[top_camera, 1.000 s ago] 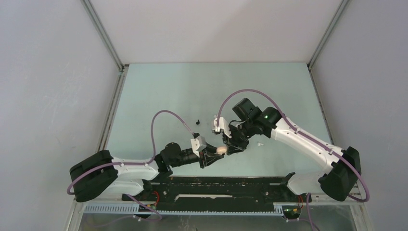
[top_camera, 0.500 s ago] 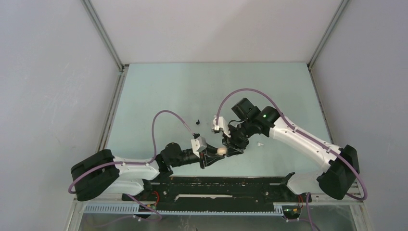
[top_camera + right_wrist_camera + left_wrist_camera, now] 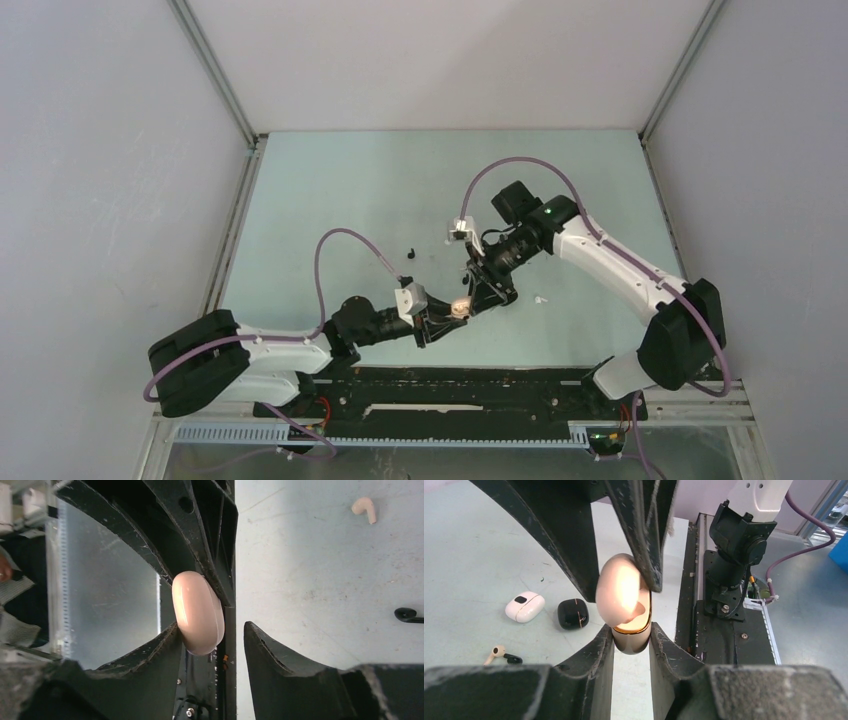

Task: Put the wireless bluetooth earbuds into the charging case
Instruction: Open the charging case, then adjust the left earbud at the center of the board.

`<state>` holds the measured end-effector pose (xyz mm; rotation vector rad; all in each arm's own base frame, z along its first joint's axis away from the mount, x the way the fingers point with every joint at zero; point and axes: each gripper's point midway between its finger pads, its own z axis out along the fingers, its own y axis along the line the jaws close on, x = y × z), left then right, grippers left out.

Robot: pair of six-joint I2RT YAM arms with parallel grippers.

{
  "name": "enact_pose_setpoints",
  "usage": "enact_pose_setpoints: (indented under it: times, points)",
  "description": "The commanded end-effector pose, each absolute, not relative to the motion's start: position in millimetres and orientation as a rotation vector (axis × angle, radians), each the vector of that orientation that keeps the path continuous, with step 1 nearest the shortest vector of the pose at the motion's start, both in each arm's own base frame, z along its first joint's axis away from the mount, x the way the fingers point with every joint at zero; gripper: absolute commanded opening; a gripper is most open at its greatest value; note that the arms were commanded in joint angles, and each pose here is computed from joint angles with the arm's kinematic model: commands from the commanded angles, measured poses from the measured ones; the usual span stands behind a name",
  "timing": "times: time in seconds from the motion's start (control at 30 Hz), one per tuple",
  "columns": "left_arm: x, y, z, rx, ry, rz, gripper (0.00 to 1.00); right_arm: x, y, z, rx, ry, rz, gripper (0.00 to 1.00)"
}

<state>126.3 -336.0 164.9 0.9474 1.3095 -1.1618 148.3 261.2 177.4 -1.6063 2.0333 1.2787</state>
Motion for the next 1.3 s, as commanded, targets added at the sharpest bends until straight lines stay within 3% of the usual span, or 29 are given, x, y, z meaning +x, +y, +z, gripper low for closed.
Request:
enact_pose_setpoints:
  times: [0.0, 0.37, 0.5, 0.77, 1.27]
  points:
    - [115.7, -337.8, 176.4, 0.982, 1.217, -1.192, 0.00, 165.9, 269.7, 210.8, -1.497, 1.949, 1.441, 0.51]
    - [123.4, -334.8, 169.4, 0.923, 1.277, -1.178, 0.00, 202.1, 236.5, 258.4, -1.270, 1.839, 1.521, 0.54]
    - [132.5, -328.4, 170.8, 0.840, 1.317, -1.157, 0.00, 234.2, 221.9, 231.1, -1.210, 1.926, 1.293, 0.54]
    - [131.0, -309.1, 168.8, 0.746, 1.359, -1.168, 0.00, 297.0, 196.6, 165.2, -0.988, 2.163, 0.847, 0.34]
    - [135.4, -273.6, 180.1, 0.660, 1.372, -1.069, 0.00, 313.0, 247.6, 108.3, -1.141, 2.286, 0.737, 0.31]
